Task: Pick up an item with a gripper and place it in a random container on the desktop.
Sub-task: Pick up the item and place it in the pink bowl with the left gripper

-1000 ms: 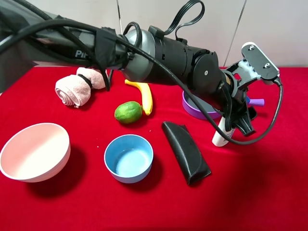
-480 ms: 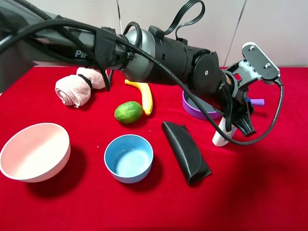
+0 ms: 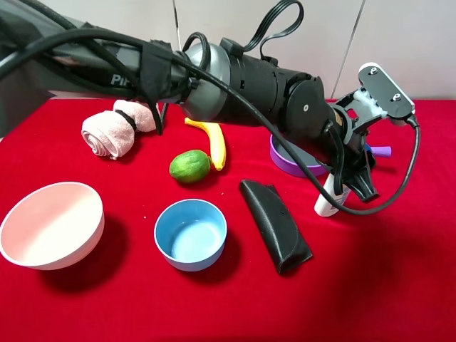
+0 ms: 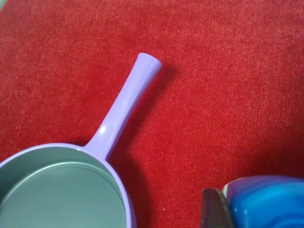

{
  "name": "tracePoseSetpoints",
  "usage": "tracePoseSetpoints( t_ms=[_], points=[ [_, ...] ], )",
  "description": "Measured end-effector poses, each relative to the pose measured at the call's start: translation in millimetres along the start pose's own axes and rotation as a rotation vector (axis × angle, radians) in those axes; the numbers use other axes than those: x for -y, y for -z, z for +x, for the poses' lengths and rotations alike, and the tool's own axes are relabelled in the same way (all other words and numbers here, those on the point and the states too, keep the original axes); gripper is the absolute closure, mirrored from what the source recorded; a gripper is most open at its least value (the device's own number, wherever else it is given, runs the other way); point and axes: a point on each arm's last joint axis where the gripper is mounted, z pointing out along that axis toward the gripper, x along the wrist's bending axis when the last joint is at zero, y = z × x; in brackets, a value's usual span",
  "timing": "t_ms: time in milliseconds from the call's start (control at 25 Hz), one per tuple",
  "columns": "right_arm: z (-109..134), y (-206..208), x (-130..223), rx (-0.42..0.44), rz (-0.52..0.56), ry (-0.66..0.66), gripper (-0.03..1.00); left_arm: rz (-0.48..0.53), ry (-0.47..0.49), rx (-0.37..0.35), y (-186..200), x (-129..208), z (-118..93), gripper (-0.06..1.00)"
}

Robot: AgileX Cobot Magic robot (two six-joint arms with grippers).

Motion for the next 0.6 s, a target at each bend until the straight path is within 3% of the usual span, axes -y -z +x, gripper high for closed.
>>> tracePoseSetpoints(
  t_ms=[600],
  points=[
    [0,0,0,0.0,0.0,0.0,0.27,0.033,-0.033,0.036,33,-16,1,0.55]
  ],
)
